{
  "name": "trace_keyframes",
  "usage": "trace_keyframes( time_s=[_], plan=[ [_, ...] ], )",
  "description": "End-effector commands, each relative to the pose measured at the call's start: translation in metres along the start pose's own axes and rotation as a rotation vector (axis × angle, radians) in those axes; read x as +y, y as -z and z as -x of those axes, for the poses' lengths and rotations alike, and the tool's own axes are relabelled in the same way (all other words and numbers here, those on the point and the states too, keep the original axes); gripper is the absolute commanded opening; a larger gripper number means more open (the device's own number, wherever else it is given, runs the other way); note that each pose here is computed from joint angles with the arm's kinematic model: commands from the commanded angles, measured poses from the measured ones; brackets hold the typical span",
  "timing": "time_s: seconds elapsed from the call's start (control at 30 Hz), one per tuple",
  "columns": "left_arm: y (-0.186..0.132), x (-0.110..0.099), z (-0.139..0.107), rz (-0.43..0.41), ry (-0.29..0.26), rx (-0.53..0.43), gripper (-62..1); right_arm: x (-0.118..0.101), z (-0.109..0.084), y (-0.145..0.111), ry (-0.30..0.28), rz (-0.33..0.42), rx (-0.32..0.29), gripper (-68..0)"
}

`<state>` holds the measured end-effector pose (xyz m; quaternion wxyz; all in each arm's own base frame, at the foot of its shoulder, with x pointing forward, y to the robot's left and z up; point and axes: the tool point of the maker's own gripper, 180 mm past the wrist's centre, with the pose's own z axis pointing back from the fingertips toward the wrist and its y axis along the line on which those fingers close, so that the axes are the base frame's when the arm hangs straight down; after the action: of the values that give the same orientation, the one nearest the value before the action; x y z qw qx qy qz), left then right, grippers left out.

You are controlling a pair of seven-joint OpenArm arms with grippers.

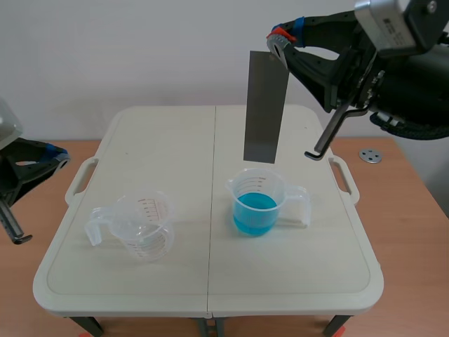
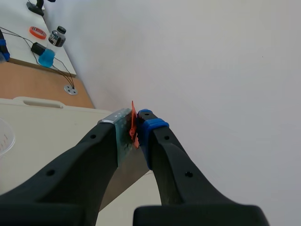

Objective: Hold the metal plate by the orange handle, dip it into the blue solution, take it out and point at it, then put the plate back in the beaker on the left.
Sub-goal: 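Put the plate into the left beaker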

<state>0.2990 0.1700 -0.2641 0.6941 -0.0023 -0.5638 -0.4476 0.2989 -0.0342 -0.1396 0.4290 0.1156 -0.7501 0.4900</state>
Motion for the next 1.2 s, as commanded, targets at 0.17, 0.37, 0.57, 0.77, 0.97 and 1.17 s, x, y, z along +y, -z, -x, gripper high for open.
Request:
trace_keyframes(
  time_s=[0.17,0.37,0.57,0.77,0.97,1.17],
  plan=[
    [-0.036,0.002,-0.004,-0.041,0.007,-0.004,-58.6,-0.011,-0.021,0.009,-0.043,0.003,-0.073,-66.2],
    [-0.072,0.006,-0.001,-0.088,-0.035,0.009,-58.6,-0.003,-0.029,0.021,-0.043,-0.035,-0.107,-66.2],
    [-0.111,0.019,0.007,-0.186,-0.088,0.023,-58.6,0.009,-0.038,0.036,-0.034,-0.076,-0.14,-66.2],
    [-0.143,0.021,0.019,-0.257,-0.117,0.068,-58.6,0.019,-0.048,0.053,-0.023,-0.1,-0.172,-66.2],
    [-0.165,0.013,0.033,-0.299,-0.16,0.126,-58.6,0.037,-0.062,0.068,-0.018,-0.161,-0.215,-66.2],
    [-0.172,0.004,0.039,-0.308,-0.192,0.153,-58.5,0.052,-0.07,0.081,0.0,-0.191,-0.23,-66.2]
  ],
)
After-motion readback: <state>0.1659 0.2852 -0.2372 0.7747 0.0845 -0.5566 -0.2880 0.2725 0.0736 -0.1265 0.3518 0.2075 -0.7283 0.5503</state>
